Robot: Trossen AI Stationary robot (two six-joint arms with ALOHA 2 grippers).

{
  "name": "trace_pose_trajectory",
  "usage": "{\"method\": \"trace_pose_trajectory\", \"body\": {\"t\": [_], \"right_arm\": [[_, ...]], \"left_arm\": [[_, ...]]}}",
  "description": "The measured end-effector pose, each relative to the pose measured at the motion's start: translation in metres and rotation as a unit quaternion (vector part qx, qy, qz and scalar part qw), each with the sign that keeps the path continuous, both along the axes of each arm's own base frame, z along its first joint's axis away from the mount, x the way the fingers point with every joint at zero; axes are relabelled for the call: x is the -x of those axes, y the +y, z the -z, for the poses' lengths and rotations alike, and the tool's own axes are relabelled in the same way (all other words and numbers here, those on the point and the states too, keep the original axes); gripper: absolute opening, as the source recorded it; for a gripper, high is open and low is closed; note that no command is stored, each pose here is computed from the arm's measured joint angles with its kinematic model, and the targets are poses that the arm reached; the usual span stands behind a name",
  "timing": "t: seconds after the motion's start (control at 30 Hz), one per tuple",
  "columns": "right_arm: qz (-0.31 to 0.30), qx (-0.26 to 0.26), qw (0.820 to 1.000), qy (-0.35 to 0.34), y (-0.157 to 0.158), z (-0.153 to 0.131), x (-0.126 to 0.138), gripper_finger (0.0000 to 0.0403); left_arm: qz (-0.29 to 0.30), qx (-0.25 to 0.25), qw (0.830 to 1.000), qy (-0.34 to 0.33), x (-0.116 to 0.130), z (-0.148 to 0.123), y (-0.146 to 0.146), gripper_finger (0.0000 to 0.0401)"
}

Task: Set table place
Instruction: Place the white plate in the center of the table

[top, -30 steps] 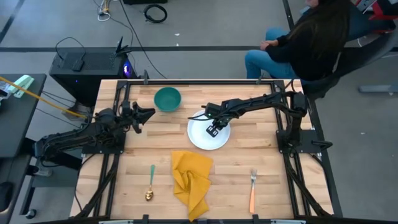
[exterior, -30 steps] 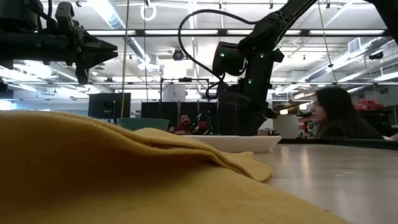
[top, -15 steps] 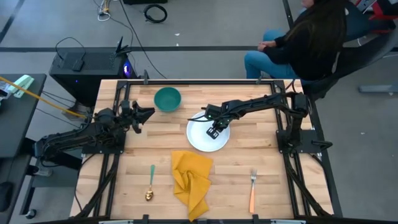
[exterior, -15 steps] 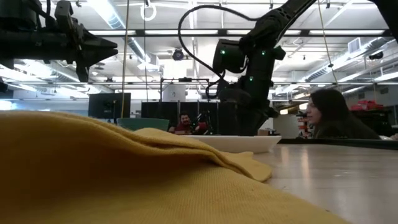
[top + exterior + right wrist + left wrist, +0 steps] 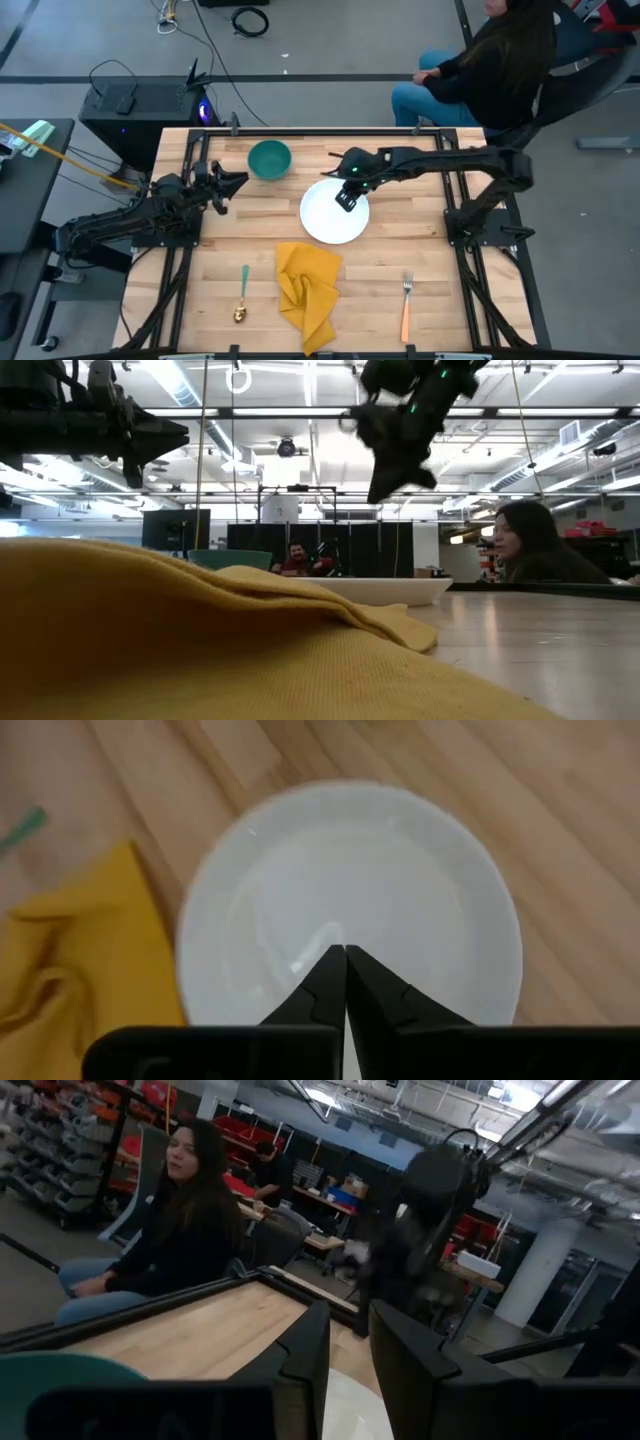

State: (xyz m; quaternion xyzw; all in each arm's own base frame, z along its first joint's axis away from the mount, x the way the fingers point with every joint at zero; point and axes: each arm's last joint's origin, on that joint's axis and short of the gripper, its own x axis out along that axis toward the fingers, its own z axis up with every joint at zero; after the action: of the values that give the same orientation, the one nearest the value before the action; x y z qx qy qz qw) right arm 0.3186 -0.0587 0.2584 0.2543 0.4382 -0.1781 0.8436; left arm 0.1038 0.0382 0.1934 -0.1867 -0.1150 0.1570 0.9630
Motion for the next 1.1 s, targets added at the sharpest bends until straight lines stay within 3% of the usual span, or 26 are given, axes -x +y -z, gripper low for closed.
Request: {"method": "trace_pose_trajectory", "body": {"t": [0.23,0.4,0.5,0.63,0.83,0.93,1.1], "right_arm": [[0.004,0.05,0.997,-0.053,0.018,-0.052,0.04,0.0015],[0.026,0.091,0.995,-0.037,0.031,-0.072,0.074,0.0016],[0.05,0.075,0.996,-0.014,0.037,-0.077,0.094,0.0016],[0.106,0.05,0.993,0.03,0.043,-0.075,0.112,0.0018],[0.148,0.116,0.981,0.047,0.053,-0.059,0.125,0.0021],[0.155,0.14,0.977,0.03,0.061,-0.041,0.13,0.0021],[0.132,0.125,0.983,-0.039,0.075,-0.003,0.134,0.0021]], "left_arm": [[-0.001,-0.009,1.0,-0.002,0.0,-0.001,0.0,0.0087],[-0.001,-0.011,1.0,-0.001,0.0,-0.001,0.0,0.0081],[-0.003,-0.021,1.0,0.0,0.0,-0.001,0.0,0.0078],[-0.003,-0.024,1.0,-0.007,0.0,-0.003,0.0,0.0081],[-0.003,-0.023,1.0,-0.009,0.001,-0.003,0.0,0.0083],[-0.003,-0.021,1.0,-0.004,0.0,-0.002,0.0,0.008],[-0.003,-0.02,1.0,0.0,0.0,-0.001,0.0,0.0079]]}}
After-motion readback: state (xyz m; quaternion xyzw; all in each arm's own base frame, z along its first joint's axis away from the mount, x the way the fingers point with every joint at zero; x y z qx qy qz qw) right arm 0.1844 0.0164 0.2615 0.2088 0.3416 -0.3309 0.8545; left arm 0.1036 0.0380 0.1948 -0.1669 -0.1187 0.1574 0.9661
